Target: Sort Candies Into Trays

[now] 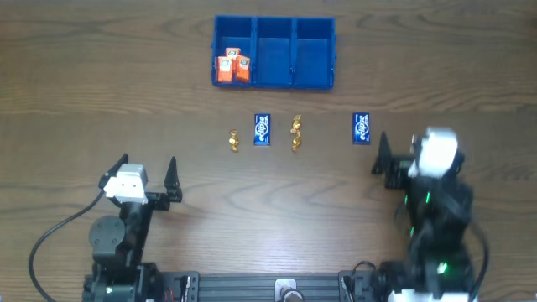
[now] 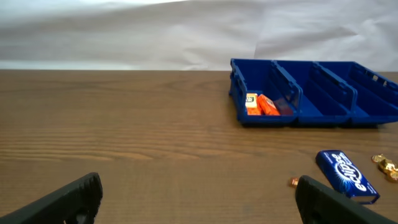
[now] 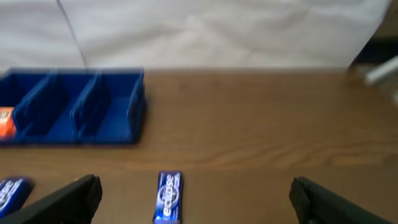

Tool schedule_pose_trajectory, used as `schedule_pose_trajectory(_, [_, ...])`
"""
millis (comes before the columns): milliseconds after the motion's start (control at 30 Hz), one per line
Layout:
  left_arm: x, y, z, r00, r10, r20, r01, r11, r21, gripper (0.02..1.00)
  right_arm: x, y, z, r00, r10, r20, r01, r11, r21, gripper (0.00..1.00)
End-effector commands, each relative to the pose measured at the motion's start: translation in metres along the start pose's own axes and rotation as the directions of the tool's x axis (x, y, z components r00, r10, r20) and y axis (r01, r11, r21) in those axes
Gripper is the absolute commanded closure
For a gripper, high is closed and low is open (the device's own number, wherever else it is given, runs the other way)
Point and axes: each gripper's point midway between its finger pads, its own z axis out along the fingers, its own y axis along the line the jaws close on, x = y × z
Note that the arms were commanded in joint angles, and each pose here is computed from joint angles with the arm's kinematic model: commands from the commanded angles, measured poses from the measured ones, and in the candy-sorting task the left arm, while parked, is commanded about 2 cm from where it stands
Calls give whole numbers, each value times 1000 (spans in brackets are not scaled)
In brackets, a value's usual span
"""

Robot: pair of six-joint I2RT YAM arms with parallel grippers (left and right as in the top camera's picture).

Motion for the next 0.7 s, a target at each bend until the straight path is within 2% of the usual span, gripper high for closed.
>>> schedule_pose_trajectory(33, [17, -2, 1, 999, 9, -49, -8, 1000, 17, 20, -38, 9, 32, 982, -18, -189, 11, 999, -40, 3])
schedule_pose_trajectory(100, [17, -2, 1, 999, 9, -49, -8, 1000, 17, 20, -40, 14, 47, 961, -24, -275, 7, 998, -62, 3])
schedule_pose_trajectory(233, [17, -2, 1, 999, 9, -49, -8, 1000, 17, 20, -22, 23, 86, 867, -37, -497, -12, 995, -95, 3])
schedule_pose_trajectory(400, [17, -2, 1, 999, 9, -49, -8, 1000, 17, 20, 42, 28, 124, 703, -42, -710, -37, 995, -96, 1])
schedule_pose_trajectory(500, [17, -2, 1, 999, 9, -49, -8, 1000, 17, 20, 77, 29, 138, 625, -4, -781, -67, 996, -59, 3])
schedule_pose_trajectory(667, [17, -2, 1, 999, 9, -49, -8, 1000, 17, 18, 126, 34, 153, 516, -21, -856, -61, 996, -61, 3])
schedule_pose_trajectory(700, [17, -2, 1, 999, 9, -49, -8, 1000, 17, 20, 131, 36, 156, 510, -27, -860, -59, 996, -66, 1])
